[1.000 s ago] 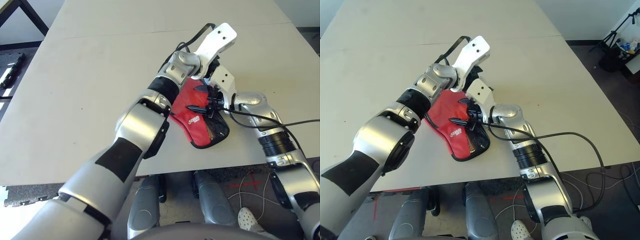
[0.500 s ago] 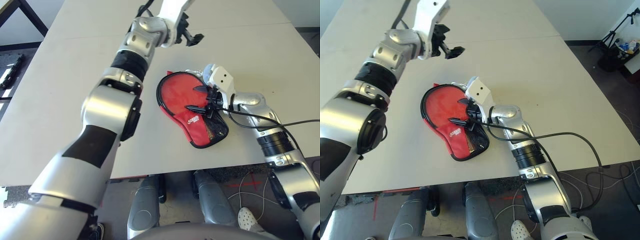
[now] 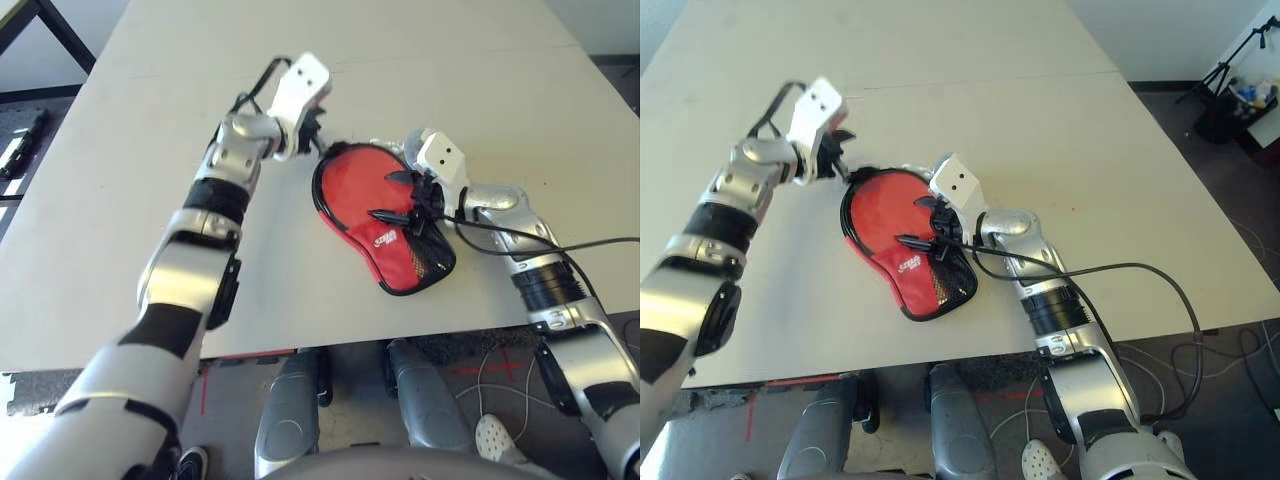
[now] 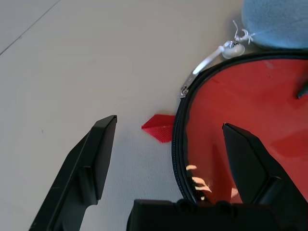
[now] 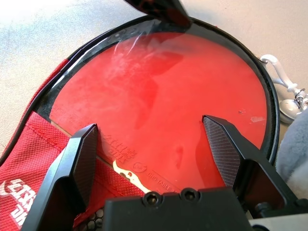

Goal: Store the ping-pong paddle in its case and zip it.

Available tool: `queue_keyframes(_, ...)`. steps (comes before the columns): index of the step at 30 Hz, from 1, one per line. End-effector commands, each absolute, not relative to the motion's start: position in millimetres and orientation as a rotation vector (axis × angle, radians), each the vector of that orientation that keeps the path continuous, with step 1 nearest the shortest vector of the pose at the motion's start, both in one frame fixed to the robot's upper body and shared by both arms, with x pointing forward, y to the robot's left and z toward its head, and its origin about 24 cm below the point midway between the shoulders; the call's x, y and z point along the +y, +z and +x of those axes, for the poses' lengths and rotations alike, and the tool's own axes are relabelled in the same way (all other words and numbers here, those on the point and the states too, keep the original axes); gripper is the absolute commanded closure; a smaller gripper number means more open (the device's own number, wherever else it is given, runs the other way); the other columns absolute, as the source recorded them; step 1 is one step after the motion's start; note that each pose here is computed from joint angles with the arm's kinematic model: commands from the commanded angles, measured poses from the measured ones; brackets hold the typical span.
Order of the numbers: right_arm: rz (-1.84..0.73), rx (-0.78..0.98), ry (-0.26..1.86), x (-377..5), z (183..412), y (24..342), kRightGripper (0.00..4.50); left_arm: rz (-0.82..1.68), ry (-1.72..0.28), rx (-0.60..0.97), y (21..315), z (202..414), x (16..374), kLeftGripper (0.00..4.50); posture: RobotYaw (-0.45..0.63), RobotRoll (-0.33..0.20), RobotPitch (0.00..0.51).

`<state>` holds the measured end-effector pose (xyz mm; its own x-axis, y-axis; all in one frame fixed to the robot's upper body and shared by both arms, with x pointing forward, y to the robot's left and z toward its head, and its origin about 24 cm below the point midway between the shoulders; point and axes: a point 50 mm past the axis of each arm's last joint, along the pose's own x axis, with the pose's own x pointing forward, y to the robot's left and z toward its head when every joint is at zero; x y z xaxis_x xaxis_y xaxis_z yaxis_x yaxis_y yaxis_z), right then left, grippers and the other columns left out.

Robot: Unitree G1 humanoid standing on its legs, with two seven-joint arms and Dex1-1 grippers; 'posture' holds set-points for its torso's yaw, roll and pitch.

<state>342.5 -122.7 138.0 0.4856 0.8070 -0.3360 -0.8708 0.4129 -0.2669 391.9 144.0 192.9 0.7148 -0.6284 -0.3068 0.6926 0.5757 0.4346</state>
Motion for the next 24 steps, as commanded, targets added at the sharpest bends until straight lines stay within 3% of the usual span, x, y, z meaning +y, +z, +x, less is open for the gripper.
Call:
queue_keyframes(1,-0.453,0.349,1.079,-125.1,334.7,98.6,0.0,0.559,-0.817,0.151,185.7,382.4,145.2,0.04,-0.04,0.0,0.25)
queue_keyframes(12,-0.461,0.353,1.079,-126.4,335.2,99.0,0.0,0.539,-0.978,0.249,163.1,353.8,150.8,0.04,-0.04,0.0,0.244)
queue_keyframes(24,-0.471,0.355,1.074,-129.4,335.5,101.6,0.0,0.505,-1.005,0.3,135.0,352.7,140.4,0.04,-0.05,0.0,0.24)
